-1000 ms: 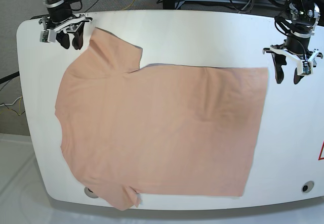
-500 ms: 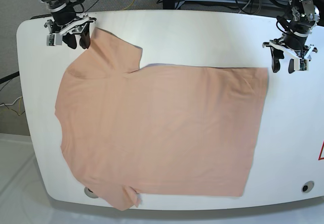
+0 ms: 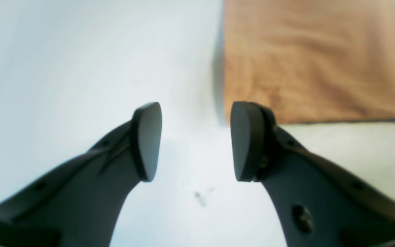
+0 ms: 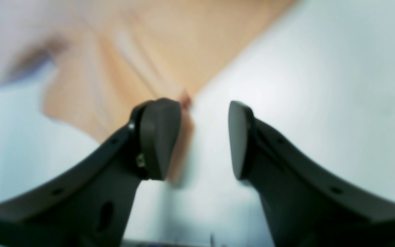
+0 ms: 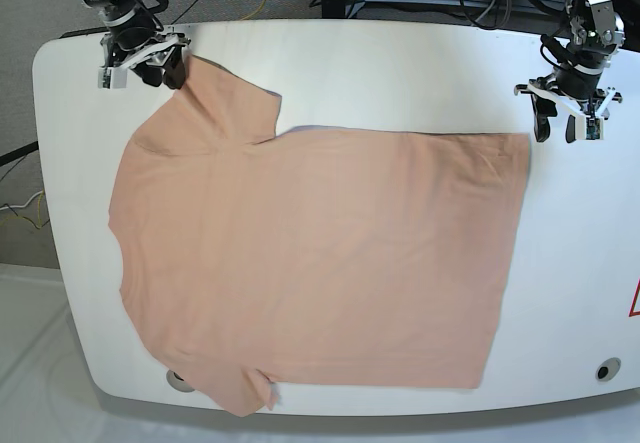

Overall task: Fold the T-shirt properly
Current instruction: 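Close both grippers on the shirt's shoulder edges near the collar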

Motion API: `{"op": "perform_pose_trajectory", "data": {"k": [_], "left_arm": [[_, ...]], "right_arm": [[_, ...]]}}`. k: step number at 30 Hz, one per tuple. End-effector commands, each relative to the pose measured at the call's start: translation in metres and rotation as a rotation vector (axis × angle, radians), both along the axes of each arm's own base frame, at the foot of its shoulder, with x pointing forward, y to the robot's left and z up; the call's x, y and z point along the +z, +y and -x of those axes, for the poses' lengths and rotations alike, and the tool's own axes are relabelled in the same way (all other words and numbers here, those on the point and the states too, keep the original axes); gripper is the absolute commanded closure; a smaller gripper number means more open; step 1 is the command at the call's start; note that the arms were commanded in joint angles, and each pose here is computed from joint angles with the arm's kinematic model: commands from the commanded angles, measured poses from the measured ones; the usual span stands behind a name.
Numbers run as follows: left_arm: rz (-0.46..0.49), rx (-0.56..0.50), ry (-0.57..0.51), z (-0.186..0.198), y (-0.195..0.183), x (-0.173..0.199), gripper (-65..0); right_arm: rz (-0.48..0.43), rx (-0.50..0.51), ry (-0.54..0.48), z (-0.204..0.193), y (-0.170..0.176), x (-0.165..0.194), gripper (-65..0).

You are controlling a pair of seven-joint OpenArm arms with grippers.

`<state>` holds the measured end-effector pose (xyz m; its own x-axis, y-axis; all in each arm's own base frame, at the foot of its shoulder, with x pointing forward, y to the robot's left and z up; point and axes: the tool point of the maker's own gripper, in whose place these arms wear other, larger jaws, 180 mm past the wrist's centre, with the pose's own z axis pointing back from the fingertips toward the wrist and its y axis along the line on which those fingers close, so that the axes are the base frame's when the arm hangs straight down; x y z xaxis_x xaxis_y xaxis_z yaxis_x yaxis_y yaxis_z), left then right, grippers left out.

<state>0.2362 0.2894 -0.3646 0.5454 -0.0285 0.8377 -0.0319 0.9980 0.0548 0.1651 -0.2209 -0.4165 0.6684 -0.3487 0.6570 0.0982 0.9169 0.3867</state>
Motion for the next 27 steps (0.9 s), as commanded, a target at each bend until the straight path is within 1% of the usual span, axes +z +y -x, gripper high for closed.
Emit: {"op": "perform_pose_trajectory", "data": {"k": [1,4,12,14,18,20,27], "left_arm": [[-0.025,0.0,-0.055,-0.007,0.005,0.017,-31.2],[-0.033,0.026,-0.03,-0.003,0.012,0.011,-32.5],[-0.004,0.036,-0.021,-0.009,0.014,0.008,-32.2],[0.064,0.044,0.008,-0.011,0.015,0.001,-31.3],[0.116,0.014,0.043,-0.011,0.012,-0.005,-30.6],[0.132,-0.002,0.053,-0.011,0.01,-0.006,-30.5],[0.133,-0.013,0.028,-0.011,0.015,0.001,-31.1]], "right_arm": [[-0.031,0.007,-0.002,-0.003,0.002,0.003,-26.5],[-0.091,0.028,0.057,0.002,0.012,-0.006,-26.7],[-0.132,0.03,0.088,0.005,0.02,-0.016,-26.8],[-0.113,0.025,0.107,0.008,0.016,-0.02,-27.4],[-0.114,0.026,0.121,0.009,0.016,-0.024,-27.7],[-0.113,0.028,0.126,0.01,0.016,-0.025,-27.9],[-0.103,0.03,0.144,0.012,0.014,-0.028,-28.0]]}}
